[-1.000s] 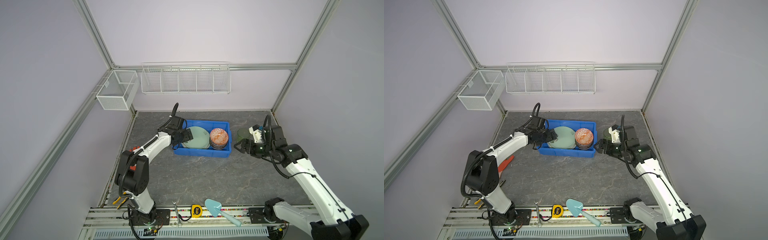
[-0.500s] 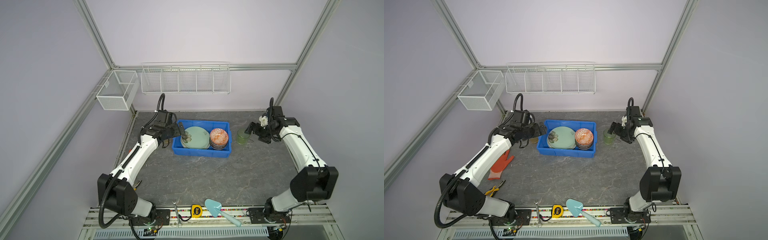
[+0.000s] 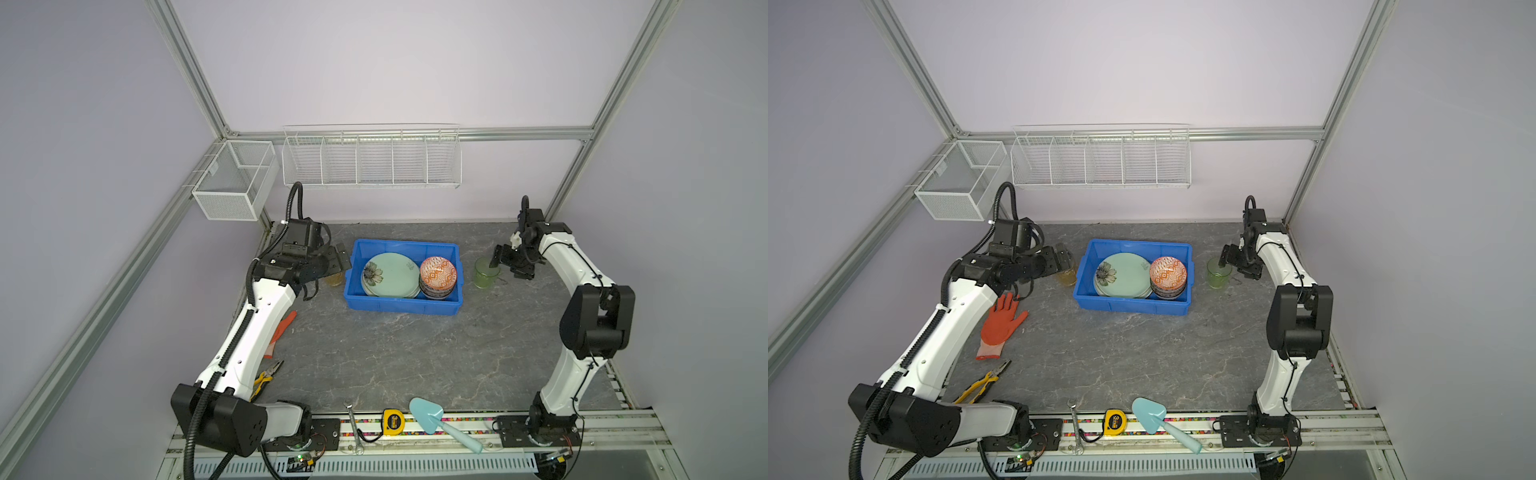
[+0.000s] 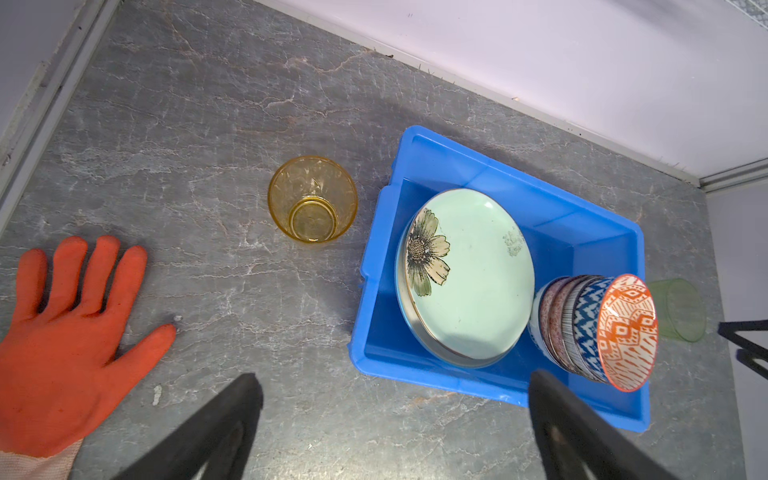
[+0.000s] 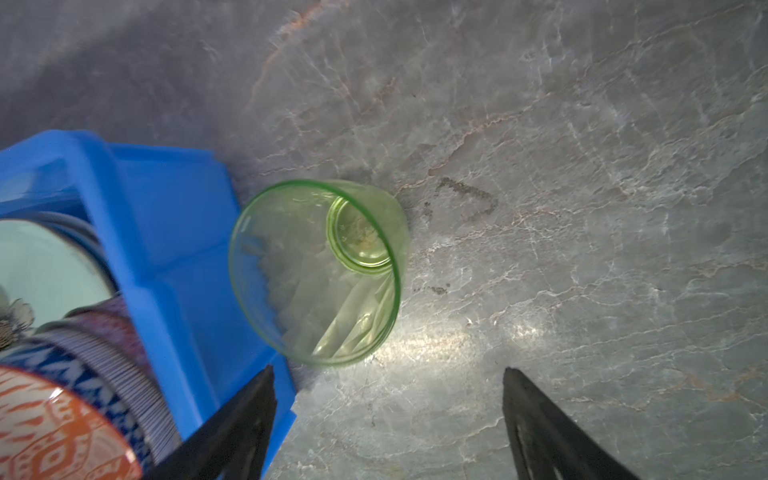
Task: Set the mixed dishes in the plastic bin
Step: 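Open the left gripper and withdraw while the right gripper moves to the green cup, then close the right gripper on the rim of the green glass cup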
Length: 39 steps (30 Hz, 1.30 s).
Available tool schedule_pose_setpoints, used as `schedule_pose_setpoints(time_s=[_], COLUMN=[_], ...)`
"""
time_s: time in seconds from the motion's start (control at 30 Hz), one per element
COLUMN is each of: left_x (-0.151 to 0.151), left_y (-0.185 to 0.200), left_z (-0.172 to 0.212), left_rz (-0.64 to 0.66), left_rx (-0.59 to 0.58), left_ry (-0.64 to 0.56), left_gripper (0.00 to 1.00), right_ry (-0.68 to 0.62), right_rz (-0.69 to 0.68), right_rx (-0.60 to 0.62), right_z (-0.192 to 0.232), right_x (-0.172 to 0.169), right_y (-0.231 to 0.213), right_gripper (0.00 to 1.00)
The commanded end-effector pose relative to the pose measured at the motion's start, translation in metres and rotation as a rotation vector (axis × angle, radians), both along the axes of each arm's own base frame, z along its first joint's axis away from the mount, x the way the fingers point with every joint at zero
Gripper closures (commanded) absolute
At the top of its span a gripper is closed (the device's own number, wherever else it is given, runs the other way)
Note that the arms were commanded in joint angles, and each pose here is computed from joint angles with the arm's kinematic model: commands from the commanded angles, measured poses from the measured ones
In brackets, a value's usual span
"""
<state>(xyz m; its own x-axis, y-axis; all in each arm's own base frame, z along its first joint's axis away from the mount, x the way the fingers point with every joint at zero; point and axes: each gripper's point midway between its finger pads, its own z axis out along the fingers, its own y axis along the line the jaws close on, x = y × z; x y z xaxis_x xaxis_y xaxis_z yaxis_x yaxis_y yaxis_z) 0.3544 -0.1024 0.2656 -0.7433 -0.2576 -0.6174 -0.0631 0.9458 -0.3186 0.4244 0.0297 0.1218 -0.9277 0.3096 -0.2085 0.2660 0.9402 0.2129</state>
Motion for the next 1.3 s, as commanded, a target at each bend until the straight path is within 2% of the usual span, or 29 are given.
schedule_pose_setpoints(time_s=[0.0, 0.23, 0.6, 1.0, 1.27], left_x=[-0.019, -0.036, -0.044, -0.052, -0.050], left_y=[0.003, 0.010, 0.016, 0.020, 0.019], left_z=[-0.012, -0.018, -0.012, -0.021, -0.028], left_rz=[0.000, -0.001, 0.026, 0.034, 0.025], left_rx=[-0.007, 0.014, 0.019, 0.022, 0.028], left_ry=[0.051, 0.077, 0.069, 0.075, 0.086], left_gripper=[0.00, 0.00, 0.00, 0.00, 0.00], right_ry=[-0.032, -0.035, -0.028, -0.008, -0.024], right_rz=[0.036, 0.044, 0.049, 0.047, 0.064], right_rx=[-0.055, -0.080, -0.091, -0.112, -0.118], right_z=[-0.003, -0.012, -0.028, -0.042, -0.036], right_x=[0.006, 0.011, 0.019, 0.022, 0.028], right_y=[-0.008, -0.011, -0.011, -0.010, -0.003], right_gripper=[0.17, 0.23, 0.39, 0.62, 0.75])
